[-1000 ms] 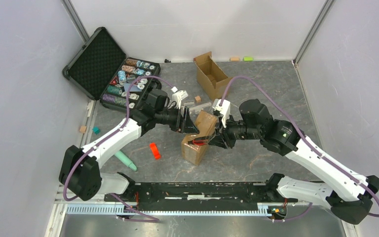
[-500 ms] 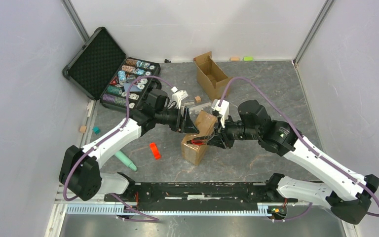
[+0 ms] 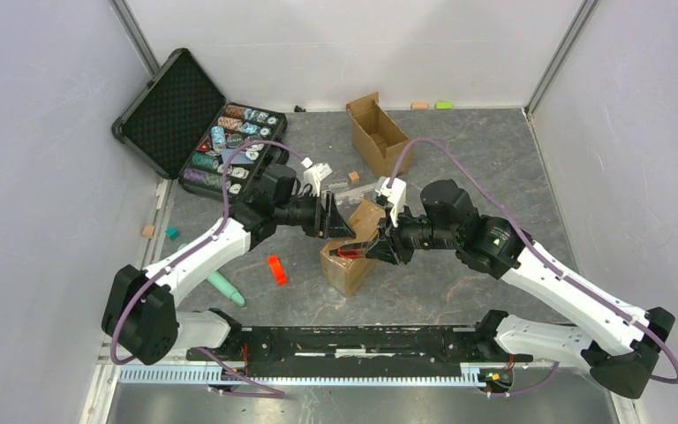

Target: Unpack the express box

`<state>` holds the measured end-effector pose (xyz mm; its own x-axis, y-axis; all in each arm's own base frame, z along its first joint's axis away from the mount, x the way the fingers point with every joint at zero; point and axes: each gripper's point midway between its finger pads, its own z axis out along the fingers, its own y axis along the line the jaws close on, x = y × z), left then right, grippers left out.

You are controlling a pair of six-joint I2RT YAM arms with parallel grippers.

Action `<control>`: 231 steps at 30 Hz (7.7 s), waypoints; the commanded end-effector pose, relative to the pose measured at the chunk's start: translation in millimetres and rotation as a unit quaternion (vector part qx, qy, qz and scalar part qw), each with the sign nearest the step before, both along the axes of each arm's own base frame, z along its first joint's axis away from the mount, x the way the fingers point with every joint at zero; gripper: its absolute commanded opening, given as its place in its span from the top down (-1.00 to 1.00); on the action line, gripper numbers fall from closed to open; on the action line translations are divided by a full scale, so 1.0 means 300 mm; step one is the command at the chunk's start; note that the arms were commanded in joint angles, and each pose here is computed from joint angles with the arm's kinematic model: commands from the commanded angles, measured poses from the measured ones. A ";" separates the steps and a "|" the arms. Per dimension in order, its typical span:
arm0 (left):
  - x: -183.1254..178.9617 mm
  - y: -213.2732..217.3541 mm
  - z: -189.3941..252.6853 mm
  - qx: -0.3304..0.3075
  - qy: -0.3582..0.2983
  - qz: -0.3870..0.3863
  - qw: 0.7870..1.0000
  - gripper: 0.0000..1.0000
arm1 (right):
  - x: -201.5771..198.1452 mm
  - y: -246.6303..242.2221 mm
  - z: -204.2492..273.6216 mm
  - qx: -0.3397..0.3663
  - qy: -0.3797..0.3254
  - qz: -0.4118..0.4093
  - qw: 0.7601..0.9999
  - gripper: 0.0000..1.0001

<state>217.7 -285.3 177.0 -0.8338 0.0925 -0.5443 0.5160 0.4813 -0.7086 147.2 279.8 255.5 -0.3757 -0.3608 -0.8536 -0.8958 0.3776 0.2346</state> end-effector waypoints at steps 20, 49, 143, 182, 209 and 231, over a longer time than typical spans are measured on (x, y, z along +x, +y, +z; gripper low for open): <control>0.001 0.045 -0.139 0.080 0.060 0.117 0.988 -0.03 | 0.001 0.046 -0.057 0.010 0.012 -0.056 0.998 1.00; 0.051 0.126 -0.235 0.188 -0.128 -0.036 0.973 -0.12 | -0.018 -0.059 0.072 -0.104 0.006 -0.057 0.993 1.00; -0.060 0.157 0.364 0.044 -0.176 0.030 0.983 -0.14 | -0.088 -0.112 0.188 -0.104 0.019 -0.032 0.994 1.00; -0.312 -0.144 0.530 -0.255 -0.229 -0.233 0.910 0.95 | 0.034 -0.043 0.532 0.203 -0.085 -0.132 0.967 -0.96; -0.209 -0.140 0.582 -0.300 -0.206 -0.160 0.918 0.95 | 0.071 0.037 0.532 0.425 -0.004 -0.049 0.904 0.46; -0.007 0.129 0.171 -0.013 -0.082 0.082 0.993 -0.34 | 0.150 -0.019 0.358 0.369 -0.136 -0.151 0.907 1.00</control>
